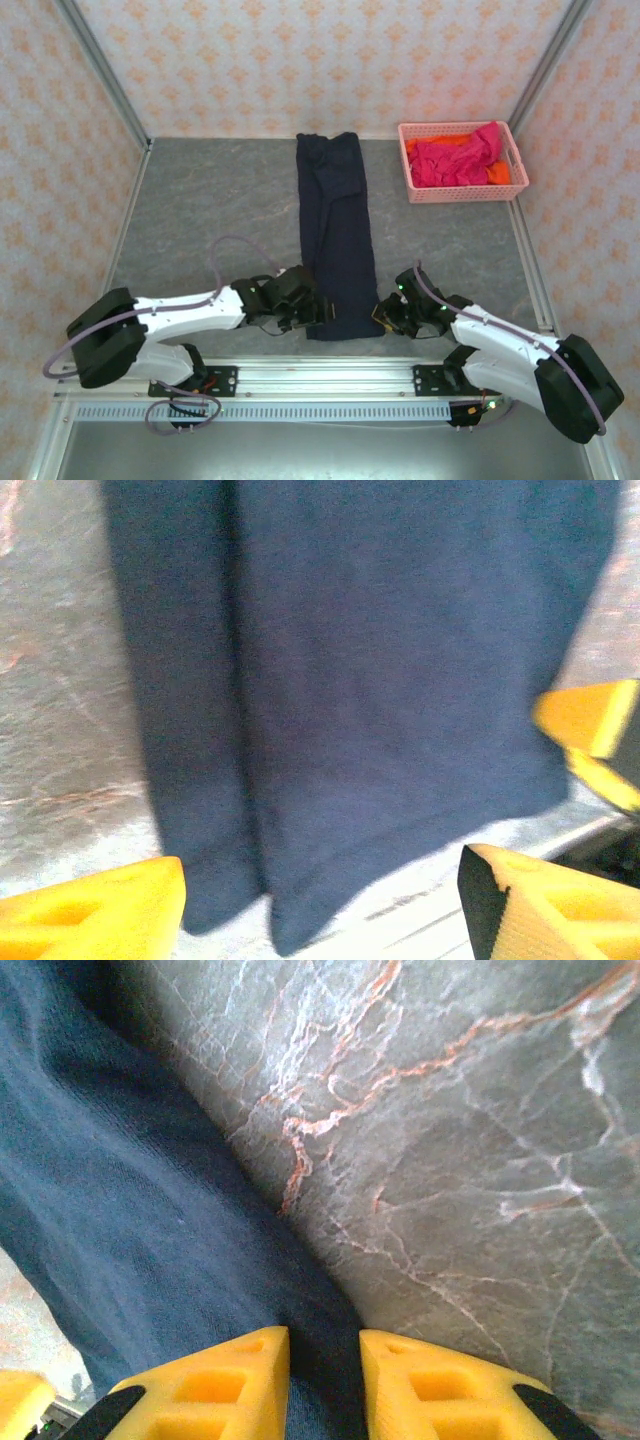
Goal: Fold and stack the t-shirts
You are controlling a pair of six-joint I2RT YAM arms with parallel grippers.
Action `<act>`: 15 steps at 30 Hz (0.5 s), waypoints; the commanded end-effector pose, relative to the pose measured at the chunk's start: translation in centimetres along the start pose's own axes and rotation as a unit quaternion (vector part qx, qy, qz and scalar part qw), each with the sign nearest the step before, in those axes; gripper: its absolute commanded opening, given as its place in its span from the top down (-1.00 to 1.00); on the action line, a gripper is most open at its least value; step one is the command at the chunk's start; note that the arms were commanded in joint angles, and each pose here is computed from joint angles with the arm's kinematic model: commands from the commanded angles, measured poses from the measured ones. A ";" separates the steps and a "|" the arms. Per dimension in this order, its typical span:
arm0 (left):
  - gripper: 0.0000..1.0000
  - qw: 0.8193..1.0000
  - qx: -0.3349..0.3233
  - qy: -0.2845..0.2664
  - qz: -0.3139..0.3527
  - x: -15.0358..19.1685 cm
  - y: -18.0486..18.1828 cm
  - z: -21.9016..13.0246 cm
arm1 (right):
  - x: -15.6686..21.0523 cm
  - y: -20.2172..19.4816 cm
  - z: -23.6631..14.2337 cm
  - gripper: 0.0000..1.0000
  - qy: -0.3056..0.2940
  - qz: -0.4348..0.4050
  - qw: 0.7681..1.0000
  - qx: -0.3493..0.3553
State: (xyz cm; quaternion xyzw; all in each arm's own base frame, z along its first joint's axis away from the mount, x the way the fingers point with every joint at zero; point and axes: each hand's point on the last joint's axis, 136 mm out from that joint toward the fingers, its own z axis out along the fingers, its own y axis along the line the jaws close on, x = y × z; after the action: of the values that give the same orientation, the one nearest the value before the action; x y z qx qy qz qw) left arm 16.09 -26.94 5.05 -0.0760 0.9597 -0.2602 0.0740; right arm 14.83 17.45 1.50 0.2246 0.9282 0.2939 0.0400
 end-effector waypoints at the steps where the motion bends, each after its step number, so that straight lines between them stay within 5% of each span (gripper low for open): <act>1: -0.46 0.999 -0.031 0.008 -0.015 0.4 1.9 1.2 | 1.2 4.1 0.5 0.45 0.030 -0.040 0.995 -0.089; 7: -0.41 1.000 -0.016 0.021 -0.013 0.7 1.1 2.5 | 1.4 4.6 0.4 0.47 0.035 -0.046 0.994 -0.094; 15: -0.09 0.999 0.007 0.039 -0.012 0.8 -0.4 4.0 | 1.4 4.6 0.4 0.49 0.035 -0.046 0.994 -0.094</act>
State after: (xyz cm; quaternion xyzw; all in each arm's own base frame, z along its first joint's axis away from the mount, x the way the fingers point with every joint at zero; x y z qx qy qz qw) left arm 15.40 -25.65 1.69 -0.0934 0.9734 -0.2058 0.0391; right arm 14.80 17.59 1.49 0.2222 0.9284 0.2954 0.0391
